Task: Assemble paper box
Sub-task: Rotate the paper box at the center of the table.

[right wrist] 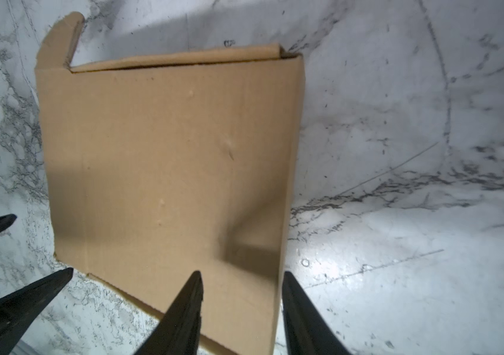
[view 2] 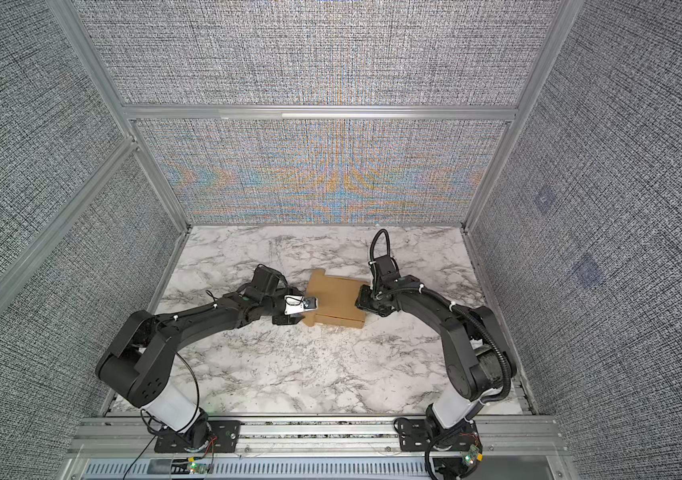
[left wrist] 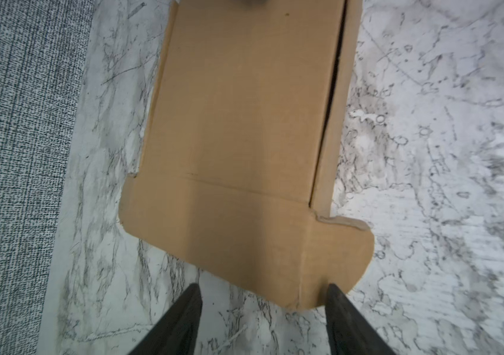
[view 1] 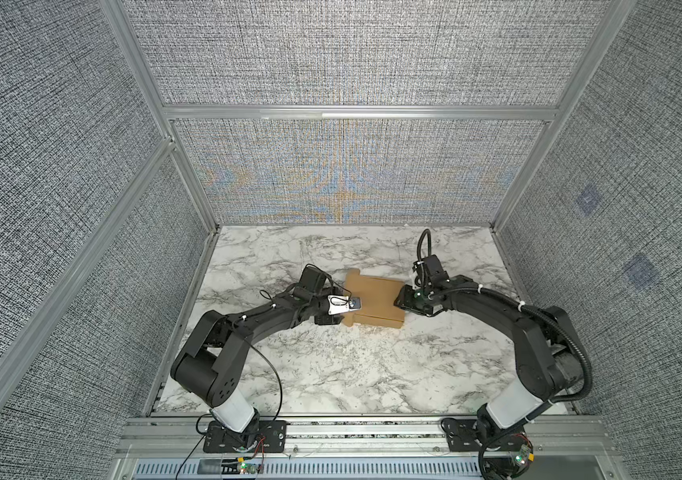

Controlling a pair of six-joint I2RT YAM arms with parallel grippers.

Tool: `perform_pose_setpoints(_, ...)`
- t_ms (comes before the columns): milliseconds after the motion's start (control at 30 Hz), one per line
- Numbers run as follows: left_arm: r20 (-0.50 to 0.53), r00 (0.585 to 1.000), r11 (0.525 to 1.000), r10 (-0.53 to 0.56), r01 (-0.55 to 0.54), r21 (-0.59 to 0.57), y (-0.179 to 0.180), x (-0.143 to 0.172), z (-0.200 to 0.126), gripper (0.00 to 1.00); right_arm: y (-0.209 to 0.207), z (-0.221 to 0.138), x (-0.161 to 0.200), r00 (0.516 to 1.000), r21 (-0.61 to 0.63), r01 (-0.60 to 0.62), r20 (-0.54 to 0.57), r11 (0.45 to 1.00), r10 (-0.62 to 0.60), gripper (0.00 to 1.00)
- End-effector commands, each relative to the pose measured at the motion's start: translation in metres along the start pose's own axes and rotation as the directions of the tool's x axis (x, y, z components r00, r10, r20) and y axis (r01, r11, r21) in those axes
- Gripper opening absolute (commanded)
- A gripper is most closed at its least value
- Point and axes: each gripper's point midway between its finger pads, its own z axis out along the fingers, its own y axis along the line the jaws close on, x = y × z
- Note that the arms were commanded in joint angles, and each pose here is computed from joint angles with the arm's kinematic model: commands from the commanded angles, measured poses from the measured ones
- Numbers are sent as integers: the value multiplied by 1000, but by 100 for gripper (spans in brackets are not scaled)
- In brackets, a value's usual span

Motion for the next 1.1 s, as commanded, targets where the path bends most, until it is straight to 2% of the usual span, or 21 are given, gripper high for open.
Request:
perform_pose_setpoints(0, -44, 997, 997, -63, 61, -43, 15, 1, -6, 66, 7, -15, 0, 979, 70, 192, 54, 979, -196, 45)
perform_pose_setpoints(67, -72, 982, 983, -174, 170, -63, 25, 1, -10, 66, 8, -23, 4, 917, 166, 383, 48, 909, -396, 48)
perform_pose_setpoints(100, -80, 951, 951, -299, 289, -111, 39, 0, -14, 66, 6, -26, 8, 878, 209, 464, 19, 861, -478, 50)
perform_pose_setpoints(133, -73, 921, 920, -382, 371, -129, 48, -2, -18, 67, 3, -29, 10, 858, 241, 500, -9, 832, -514, 52)
perform_pose_setpoints(167, -58, 887, 886, -458, 450, -116, 55, -5, -22, 68, -2, -32, 10, 861, 266, 496, -27, 827, -508, 53)
perform_pose_setpoints(233, -20, 805, 803, -592, 589, -89, 64, -11, -28, 70, -5, -34, 8, 880, 270, 462, -24, 845, -474, 54)
perform_pose_setpoints(300, 5, 672, 669, -741, 739, -74, 73, -9, -29, 72, -1, -33, 6, 907, 249, 407, 3, 879, -421, 54)
perform_pose_setpoints(333, 8, 621, 620, -784, 783, -47, 72, -9, -28, 73, 0, -32, 5, 921, 243, 375, 11, 894, -390, 54)
perform_pose_setpoints(500, -9, 369, 368, -929, 928, 57, 62, 1, -18, 73, 10, -24, 3, 966, 200, 247, 22, 948, -256, 54)
perform_pose_setpoints(600, -7, 258, 255, -966, 960, 117, 44, 8, -6, 75, 7, -22, 5, 981, 197, 183, 29, 963, -193, 54)
perform_pose_setpoints(667, -35, 208, 199, -978, 964, 174, 32, 6, 2, 75, 7, -21, 4, 987, 169, 145, 49, 975, -155, 54)
perform_pose_setpoints(767, -60, 156, 140, -986, 965, 220, 26, 4, 10, 75, -1, -18, -1, 991, 180, 103, 62, 978, -115, 53)
perform_pose_setpoints(900, -67, 148, 128, -987, 961, 246, 30, -3, 9, 74, -7, -5, 8, 996, 198, 91, -8, 976, -91, 50)
perform_pose_setpoints(1067, -71, 124, 104, -990, 967, 234, 8, 8, 7, 72, -29, 12, 2, 989, 239, 145, -67, 960, -133, 46)
